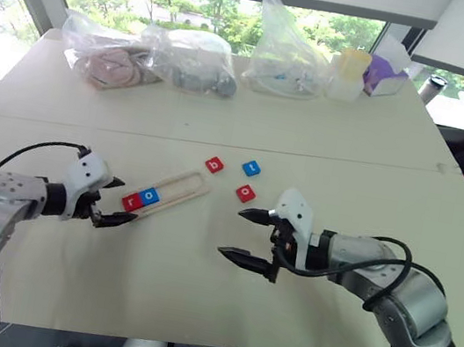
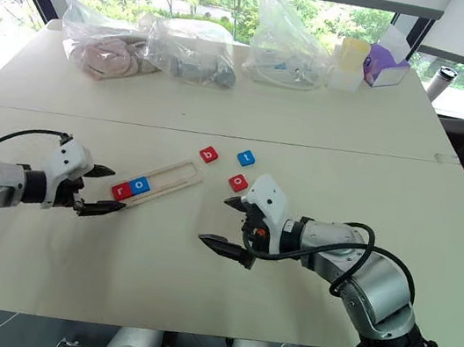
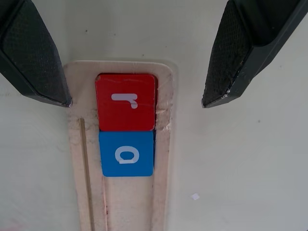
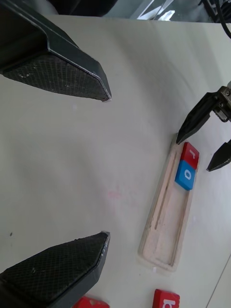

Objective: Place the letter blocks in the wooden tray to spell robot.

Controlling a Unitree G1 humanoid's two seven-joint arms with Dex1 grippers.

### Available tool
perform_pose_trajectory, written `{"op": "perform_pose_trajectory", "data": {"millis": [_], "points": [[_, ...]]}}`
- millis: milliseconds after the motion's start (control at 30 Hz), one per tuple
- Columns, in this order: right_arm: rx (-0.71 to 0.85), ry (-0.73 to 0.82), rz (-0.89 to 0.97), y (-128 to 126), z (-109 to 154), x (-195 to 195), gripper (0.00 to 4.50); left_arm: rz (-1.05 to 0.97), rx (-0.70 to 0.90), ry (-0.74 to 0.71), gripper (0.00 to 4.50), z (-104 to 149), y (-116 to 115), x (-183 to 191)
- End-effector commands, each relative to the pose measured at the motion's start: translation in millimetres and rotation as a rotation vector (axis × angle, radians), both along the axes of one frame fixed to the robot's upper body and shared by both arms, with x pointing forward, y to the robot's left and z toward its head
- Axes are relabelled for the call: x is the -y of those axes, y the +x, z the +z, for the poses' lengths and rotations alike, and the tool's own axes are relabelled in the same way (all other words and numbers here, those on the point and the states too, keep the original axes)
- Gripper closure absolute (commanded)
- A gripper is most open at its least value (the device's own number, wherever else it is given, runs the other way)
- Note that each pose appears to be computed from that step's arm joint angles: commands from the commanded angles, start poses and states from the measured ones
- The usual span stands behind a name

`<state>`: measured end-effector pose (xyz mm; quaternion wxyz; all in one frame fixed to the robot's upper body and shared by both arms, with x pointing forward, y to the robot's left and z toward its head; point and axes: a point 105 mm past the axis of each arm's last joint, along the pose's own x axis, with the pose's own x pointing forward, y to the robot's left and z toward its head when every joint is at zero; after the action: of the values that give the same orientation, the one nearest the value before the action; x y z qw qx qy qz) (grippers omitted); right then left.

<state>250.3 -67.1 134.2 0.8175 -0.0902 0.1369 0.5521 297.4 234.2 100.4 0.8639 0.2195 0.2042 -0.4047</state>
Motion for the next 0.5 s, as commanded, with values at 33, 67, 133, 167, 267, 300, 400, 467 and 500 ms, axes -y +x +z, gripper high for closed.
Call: {"op": "perform_pose_trajectory", "data": {"millis": [33,67,133,167,267,300,400,467,500], "points": [[0.045,0.002,-0.005,1,2,2,0.07,-0.032,-0.064,0.051,0.0,-24,-6,2],[0.049,0.001,-0.008,2,1,3,0.07,-0.037,-0.075,0.047,0.0,-28,-7,2],[0.057,0.001,-0.016,3,0,3,0.07,-0.048,-0.096,0.045,0.0,-32,-10,3],[0.058,0.002,-0.018,3,0,3,0.07,-0.039,-0.087,0.038,0.0,-32,-8,4],[0.06,0.005,-0.018,3,-1,2,0.07,-0.011,-0.066,0.05,0.0,-34,-4,2],[0.062,0.005,-0.019,3,-1,2,0.07,-0.012,-0.068,0.046,0.0,-35,-4,2],[0.066,0.004,-0.023,5,-1,2,0.07,-0.03,-0.103,0.038,0.0,-39,-10,5],[0.072,0.001,-0.027,6,0,2,0.07,-0.043,-0.125,0.056,0.0,-44,-14,6],[0.076,0.001,-0.033,8,0,2,0.07,-0.054,-0.148,0.077,0.0,-50,-18,5]]}}
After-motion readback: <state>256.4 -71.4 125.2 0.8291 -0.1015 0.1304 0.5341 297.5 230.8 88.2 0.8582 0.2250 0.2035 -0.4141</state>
